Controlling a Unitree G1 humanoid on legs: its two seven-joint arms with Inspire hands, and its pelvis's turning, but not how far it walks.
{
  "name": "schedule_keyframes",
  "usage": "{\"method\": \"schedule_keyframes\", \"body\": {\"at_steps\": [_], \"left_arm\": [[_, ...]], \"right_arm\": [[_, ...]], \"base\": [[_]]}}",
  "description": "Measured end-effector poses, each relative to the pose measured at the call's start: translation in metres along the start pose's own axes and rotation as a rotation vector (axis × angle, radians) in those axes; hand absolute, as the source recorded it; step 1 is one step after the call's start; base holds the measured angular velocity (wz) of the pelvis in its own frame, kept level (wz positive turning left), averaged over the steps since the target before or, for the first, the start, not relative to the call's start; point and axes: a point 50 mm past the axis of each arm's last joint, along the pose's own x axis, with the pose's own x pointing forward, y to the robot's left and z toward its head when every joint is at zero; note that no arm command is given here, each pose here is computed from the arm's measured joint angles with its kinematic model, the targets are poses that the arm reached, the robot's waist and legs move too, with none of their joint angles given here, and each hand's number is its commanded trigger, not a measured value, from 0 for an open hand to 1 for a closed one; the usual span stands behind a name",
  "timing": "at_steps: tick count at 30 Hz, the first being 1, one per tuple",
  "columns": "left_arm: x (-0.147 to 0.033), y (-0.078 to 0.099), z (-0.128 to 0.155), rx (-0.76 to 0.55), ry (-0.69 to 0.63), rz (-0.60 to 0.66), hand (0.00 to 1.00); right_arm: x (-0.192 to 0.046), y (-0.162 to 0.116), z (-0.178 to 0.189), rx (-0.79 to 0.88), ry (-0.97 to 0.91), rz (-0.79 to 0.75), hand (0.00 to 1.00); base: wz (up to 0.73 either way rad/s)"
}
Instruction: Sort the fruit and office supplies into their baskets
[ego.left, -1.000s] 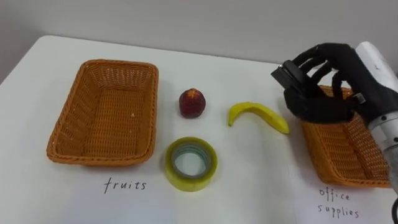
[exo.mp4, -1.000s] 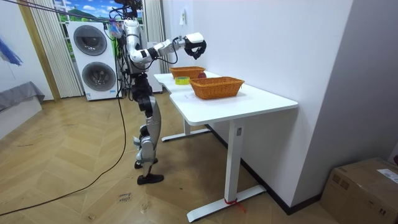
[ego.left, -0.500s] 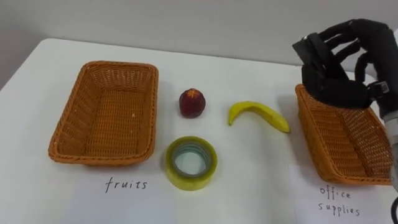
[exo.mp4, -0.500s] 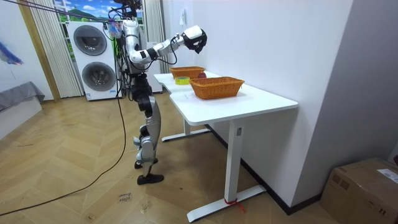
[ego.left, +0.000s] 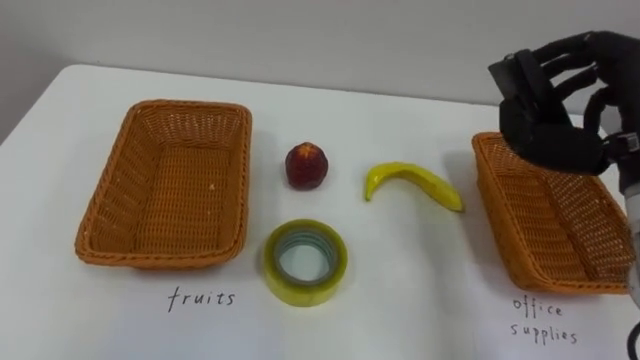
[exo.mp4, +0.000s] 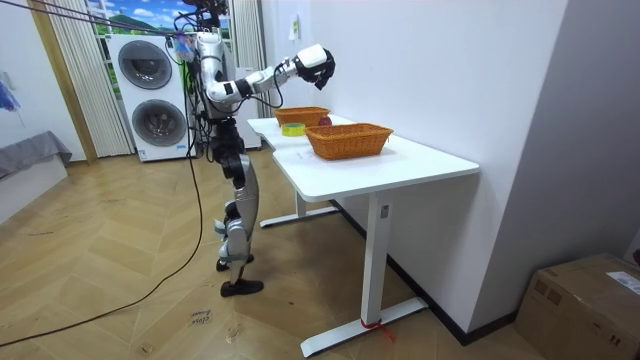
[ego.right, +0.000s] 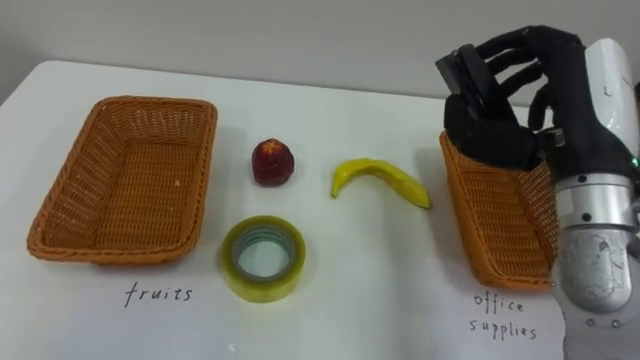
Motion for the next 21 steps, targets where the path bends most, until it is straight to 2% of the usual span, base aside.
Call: {"method": "schedule_keyframes", "body": {"at_steps": [6,21], "left_arm": [[-0.001,0.0,-0.002,0.004,0.002,0.009,0.0],[-0.002,-0.002,-0.003,-0.006,0.006,0.019,0.0]], "right_arm": [[-0.002,0.007,-0.023,0.005,0.102,0.03,1.0],[-0.009,0.014,-0.049,-0.024,0.214,0.061,1.0]], "base": [[-0.01],[0.0]]}}
